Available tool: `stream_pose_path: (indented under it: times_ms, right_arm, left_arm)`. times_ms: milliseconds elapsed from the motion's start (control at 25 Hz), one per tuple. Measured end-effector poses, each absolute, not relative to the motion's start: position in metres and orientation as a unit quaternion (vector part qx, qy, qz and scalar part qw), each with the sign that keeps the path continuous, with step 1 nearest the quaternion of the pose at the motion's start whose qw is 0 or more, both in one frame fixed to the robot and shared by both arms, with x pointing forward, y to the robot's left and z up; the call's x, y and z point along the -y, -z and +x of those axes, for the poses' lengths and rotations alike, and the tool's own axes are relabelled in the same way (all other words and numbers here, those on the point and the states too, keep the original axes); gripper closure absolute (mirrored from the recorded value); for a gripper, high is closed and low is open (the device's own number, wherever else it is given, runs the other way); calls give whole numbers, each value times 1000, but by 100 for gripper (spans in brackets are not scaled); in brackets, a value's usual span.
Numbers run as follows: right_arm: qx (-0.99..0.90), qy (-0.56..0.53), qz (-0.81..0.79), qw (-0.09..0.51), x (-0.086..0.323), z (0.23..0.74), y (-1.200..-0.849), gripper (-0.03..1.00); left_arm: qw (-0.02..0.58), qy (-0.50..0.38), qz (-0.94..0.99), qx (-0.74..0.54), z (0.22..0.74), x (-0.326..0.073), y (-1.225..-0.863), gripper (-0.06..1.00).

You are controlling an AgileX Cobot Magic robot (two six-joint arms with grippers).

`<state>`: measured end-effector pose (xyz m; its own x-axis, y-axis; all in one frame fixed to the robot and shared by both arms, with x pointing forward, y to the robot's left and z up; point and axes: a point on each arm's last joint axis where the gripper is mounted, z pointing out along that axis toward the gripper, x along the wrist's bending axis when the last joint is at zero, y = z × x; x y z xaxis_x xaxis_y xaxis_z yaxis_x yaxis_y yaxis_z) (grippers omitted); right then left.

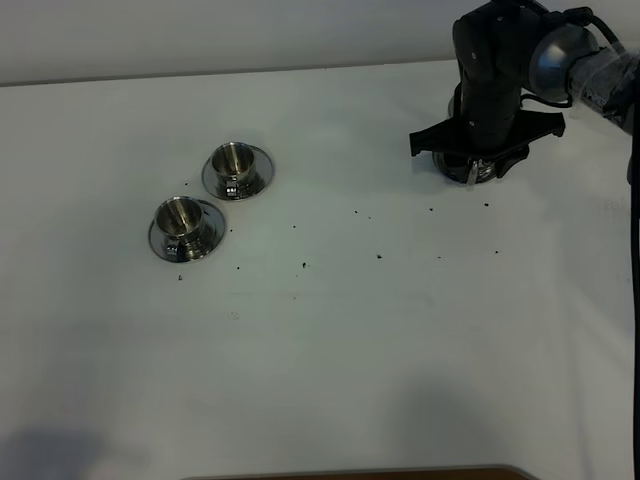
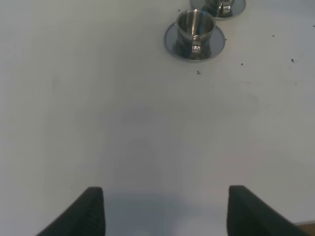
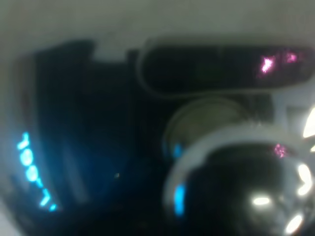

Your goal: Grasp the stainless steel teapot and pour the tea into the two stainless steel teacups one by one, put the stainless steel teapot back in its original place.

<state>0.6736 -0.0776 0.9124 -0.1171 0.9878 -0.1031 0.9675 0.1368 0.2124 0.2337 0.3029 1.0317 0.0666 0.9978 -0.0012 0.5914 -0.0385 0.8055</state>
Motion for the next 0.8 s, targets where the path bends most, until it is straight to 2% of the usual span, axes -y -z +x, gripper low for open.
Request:
stream_pose_path:
  times_ms: [240,560,800]
  right_arm:
    - [-746,-51,655,109,77,674,-915,56]
    - [-749,-50,652,109,78,672,-923,44]
    - [-748,-58,652,111,77,675,-934,43]
  left_arm:
    - [330,-308,651,-610,234,-303,-1032,36]
    - [330,-308,651,-610,234,-303,-1032,36]
    - [330,-308,651,-610,234,-303,-1032,36]
